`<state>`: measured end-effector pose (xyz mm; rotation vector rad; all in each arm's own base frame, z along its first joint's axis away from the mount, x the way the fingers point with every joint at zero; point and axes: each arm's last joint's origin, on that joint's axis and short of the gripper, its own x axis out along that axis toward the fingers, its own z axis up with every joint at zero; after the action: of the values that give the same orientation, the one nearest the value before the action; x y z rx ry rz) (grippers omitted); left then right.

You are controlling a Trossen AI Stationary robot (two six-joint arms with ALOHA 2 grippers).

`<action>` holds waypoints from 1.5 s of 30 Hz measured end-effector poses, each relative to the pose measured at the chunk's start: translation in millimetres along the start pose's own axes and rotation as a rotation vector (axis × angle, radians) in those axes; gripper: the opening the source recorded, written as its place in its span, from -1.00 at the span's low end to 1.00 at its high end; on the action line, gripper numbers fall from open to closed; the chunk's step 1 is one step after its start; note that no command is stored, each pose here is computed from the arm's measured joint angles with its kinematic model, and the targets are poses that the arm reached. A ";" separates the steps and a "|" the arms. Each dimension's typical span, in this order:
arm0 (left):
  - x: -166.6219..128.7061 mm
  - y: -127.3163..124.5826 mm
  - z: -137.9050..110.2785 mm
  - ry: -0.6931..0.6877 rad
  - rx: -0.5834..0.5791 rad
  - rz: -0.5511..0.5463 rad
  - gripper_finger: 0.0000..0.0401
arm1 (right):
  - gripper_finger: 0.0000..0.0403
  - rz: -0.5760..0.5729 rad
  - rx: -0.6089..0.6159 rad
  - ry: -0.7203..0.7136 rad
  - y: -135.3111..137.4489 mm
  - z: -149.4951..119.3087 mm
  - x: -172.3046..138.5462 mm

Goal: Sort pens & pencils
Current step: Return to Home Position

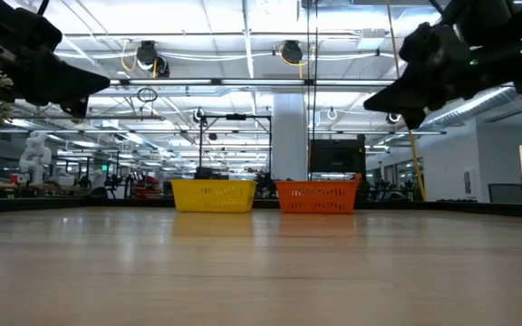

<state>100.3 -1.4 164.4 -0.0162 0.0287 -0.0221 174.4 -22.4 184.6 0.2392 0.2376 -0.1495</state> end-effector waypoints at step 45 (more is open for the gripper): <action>0.4 0.6 0.8 -0.008 0.008 0.021 -0.87 | -1.00 0.114 -0.077 -0.115 -5.2 -43.0 -61.2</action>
<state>100.7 -0.8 165.2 -0.0080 0.0210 -0.0009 105.4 -9.3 158.1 0.1666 0.1145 -0.0407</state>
